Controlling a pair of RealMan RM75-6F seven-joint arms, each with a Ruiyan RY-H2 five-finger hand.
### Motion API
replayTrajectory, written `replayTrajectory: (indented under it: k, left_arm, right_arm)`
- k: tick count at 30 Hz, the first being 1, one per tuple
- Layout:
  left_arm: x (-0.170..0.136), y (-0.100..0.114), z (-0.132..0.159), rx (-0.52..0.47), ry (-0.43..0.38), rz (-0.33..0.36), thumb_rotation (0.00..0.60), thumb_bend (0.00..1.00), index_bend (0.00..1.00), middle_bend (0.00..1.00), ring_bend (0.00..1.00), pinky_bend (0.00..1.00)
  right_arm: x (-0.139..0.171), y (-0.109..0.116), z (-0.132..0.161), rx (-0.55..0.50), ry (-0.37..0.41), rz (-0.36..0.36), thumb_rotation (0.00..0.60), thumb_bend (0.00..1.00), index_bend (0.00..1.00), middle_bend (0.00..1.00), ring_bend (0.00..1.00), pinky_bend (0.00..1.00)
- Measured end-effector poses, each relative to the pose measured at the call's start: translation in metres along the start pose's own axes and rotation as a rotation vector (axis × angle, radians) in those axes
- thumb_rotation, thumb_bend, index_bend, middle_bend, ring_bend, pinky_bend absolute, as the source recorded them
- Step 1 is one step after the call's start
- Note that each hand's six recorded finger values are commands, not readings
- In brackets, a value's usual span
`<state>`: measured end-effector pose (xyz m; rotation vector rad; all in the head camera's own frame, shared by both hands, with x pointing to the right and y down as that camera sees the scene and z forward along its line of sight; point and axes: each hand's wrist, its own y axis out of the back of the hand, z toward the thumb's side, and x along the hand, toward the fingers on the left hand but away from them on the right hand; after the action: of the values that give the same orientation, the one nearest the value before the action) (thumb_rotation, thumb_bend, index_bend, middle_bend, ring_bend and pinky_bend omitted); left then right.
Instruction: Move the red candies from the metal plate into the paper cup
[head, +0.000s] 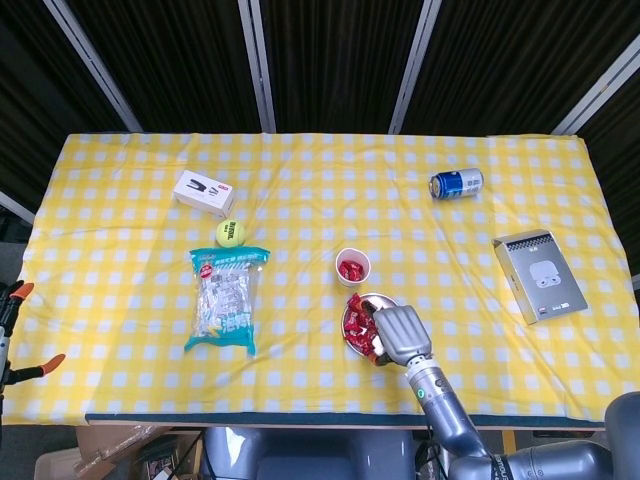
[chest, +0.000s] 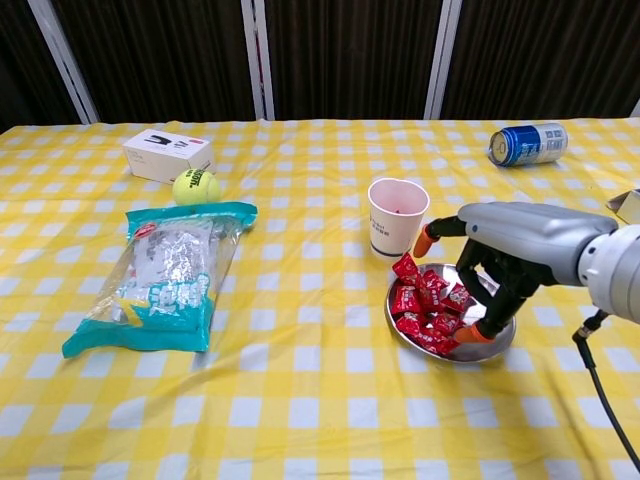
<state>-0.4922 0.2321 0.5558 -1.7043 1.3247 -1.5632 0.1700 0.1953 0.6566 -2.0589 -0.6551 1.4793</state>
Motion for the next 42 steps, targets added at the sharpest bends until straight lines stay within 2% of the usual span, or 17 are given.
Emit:
replayTrajectory:
  k: [7,23,27,29,34,39,42]
  left_arm:
    - [0.001,-0.001,0.0,0.0,0.006,-0.002,0.6,0.01,0.0,0.0,0.0,0.0]
    - [0.002,-0.002,0.0,-0.003,0.012,-0.013,0.6,0.01,0.0,0.0,0.0,0.0]
    - [0.002,-0.002,0.0,-0.002,0.013,-0.012,0.6,0.01,0.0,0.0,0.0,0.0]
    - [0.002,-0.002,0.0,-0.001,0.014,-0.012,0.6,0.01,0.0,0.0,0.0,0.0]
    - [0.002,-0.002,-0.001,0.0,0.014,-0.011,0.6,0.01,0.0,0.0,0.0,0.0]
    - [0.002,-0.002,-0.001,0.0,0.016,-0.01,0.6,0.01,0.0,0.0,0.0,0.0]
    - [0.002,-0.002,-0.001,-0.001,0.015,-0.011,0.6,0.01,0.0,0.0,0.0,0.0]
  right_arm:
    - [-0.007,-0.012,-0.001,-0.016,0.001,0.021,0.6,0.23,0.22,0.73,0.83,1.0]
    - [-0.035,-0.023,-0.01,-0.061,-0.038,0.048,0.6,0.23,0.25,0.73,0.83,1.0]
    - [-0.038,-0.026,-0.014,-0.068,-0.048,0.059,0.6,0.24,0.32,0.73,0.83,1.0]
    - [-0.039,-0.028,-0.015,-0.071,-0.05,0.063,0.6,0.26,0.38,0.73,0.83,1.0]
    - [-0.042,-0.03,-0.016,-0.085,-0.052,0.061,0.6,0.45,0.55,0.73,0.83,1.0]
    - [-0.046,-0.032,-0.017,-0.1,-0.057,0.057,0.6,0.59,0.61,0.73,0.83,1.0]
    - [-0.048,-0.032,-0.018,-0.107,-0.059,0.054,0.6,0.63,0.62,0.73,0.83,1.0]
